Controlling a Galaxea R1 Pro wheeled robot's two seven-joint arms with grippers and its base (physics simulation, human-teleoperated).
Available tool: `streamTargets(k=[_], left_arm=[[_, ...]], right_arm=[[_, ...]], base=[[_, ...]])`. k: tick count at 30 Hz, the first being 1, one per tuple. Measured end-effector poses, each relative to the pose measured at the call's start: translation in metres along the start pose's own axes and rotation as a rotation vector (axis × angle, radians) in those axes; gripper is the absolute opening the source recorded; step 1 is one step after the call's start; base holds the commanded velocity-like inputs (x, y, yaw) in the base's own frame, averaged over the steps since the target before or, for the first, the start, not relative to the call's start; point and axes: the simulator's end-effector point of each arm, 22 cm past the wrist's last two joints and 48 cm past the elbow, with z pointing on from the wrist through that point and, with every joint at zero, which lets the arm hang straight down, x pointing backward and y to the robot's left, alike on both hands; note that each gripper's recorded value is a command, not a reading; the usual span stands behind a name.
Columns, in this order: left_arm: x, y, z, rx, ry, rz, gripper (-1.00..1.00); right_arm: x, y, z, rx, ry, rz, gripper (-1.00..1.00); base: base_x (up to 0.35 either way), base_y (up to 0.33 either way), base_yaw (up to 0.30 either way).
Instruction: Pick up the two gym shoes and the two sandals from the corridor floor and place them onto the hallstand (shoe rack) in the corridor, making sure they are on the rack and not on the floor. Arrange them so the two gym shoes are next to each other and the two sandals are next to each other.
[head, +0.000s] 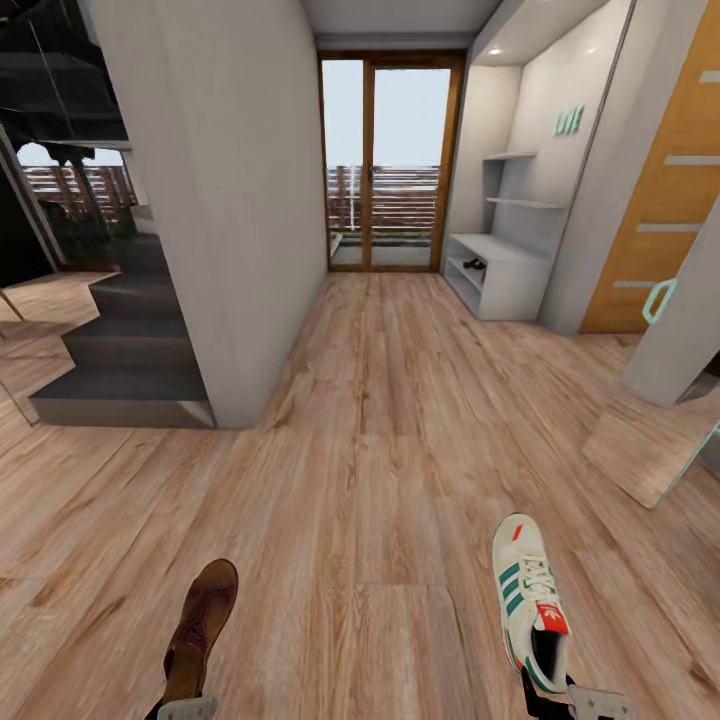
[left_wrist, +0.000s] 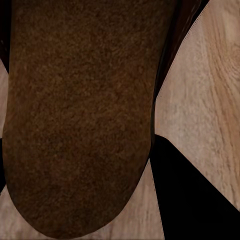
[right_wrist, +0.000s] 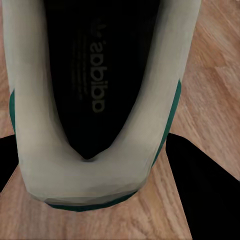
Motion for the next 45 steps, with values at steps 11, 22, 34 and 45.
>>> streamTargets(k=[11, 22, 34, 45], left_arm=[[0.0001, 0.0, 0.0, 0.0, 0.001, 0.0, -1.0], [-0.0001, 0.0, 0.0, 0.0, 0.0, 0.0, -1.0], [0.0, 0.0, 0.0, 0.0, 0.0, 0.0, -1.0], [-0.0001, 0.0, 0.0, 0.0, 0.0, 0.0, -1.0]], right_arm=[[0.0, 0.0001, 0.0, 0.0, 0.0, 0.001, -1.0], [-0.0001, -0.0004, 0.0, 0.001, 0.0, 0.001, -1.0], [0.0, -0.0001, 0.0, 0.001, 0.0, 0.002, -1.0], [-0.0002, -0.0008, 0.0, 0.002, 0.0, 0.001, -1.0]], base=[[0.339, 0.0, 0.0], [0.339, 0.0, 0.0], [0.339, 0.0, 0.0], [0.339, 0.0, 0.0]])
